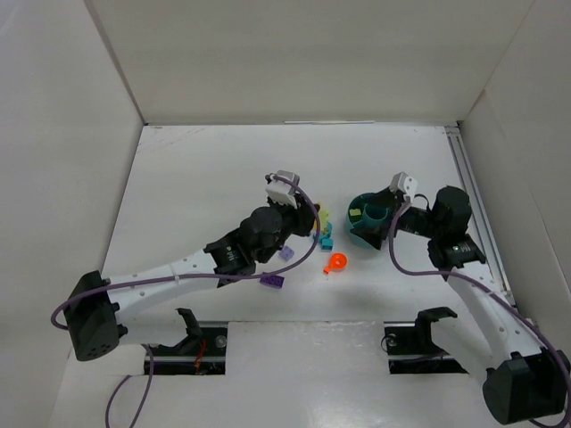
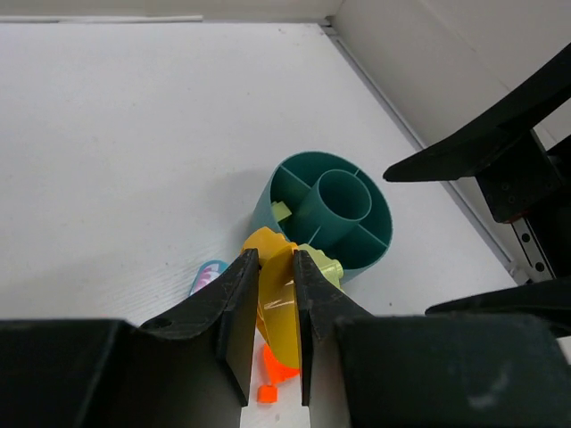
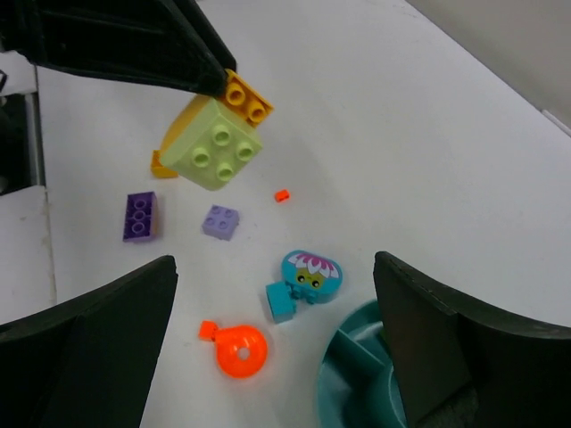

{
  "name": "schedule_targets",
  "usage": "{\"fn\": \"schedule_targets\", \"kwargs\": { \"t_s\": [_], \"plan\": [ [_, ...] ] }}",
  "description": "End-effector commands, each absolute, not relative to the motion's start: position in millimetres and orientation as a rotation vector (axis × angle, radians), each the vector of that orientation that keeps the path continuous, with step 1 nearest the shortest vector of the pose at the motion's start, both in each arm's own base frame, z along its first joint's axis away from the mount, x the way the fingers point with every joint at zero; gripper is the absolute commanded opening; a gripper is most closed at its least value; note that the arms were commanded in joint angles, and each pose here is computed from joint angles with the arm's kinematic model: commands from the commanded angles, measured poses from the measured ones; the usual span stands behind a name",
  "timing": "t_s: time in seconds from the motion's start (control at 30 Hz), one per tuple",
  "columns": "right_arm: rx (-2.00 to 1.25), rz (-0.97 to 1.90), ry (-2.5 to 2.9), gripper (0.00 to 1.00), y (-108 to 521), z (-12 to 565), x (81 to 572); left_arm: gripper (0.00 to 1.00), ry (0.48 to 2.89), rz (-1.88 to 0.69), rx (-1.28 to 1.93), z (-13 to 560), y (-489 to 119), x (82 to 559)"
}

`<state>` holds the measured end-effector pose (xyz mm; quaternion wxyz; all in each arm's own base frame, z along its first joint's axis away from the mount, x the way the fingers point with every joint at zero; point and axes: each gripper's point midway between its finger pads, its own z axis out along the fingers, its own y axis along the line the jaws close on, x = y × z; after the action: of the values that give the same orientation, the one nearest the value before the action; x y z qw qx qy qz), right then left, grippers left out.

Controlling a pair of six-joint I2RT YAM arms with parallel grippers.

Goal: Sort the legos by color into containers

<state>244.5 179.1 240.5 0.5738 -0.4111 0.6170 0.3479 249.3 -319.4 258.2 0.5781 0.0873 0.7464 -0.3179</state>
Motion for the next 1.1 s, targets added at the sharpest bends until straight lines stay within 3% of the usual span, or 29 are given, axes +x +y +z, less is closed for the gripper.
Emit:
{"fn": "schedule_targets", "kwargs": {
  "t_s": [0.0,0.53,0.77,0.9,1.0,1.03,1.07],
  "plan": [
    [-1.047,0.857,1.258,0.96,199.9,292.7,231.3,0.0,1.606,-0.832,0.199,295.9,-324.0,245.8],
    [-1.045,1.097,1.367,0.99,249.6,297.5,246.6,0.0,1.518,-0.855,0.205,314.9,-331.1,236.6],
    [-1.037,1.177,1.41,0.85,258.3,294.1,243.5,0.0,1.508,-0.838,0.185,316.0,-330.8,238.9],
    [-1.046,1.203,1.419,0.69,261.5,291.1,240.7,0.0,1.499,-0.826,0.18,315.6,-328.9,240.3],
    [-1.044,1.207,1.428,0.51,262.1,288.3,242.2,0.0,1.513,-0.787,0.178,307.3,-326.5,244.0],
    [-1.044,1.207,1.428,0.38,262.1,288.3,242.2,0.0,1.504,-0.793,0.173,309.7,-326.6,244.1],
    [-1.05,1.199,1.421,0.35,262.1,288.2,242.6,0.0,1.52,-0.758,0.186,299.5,-325.7,246.4]
  ]
}}
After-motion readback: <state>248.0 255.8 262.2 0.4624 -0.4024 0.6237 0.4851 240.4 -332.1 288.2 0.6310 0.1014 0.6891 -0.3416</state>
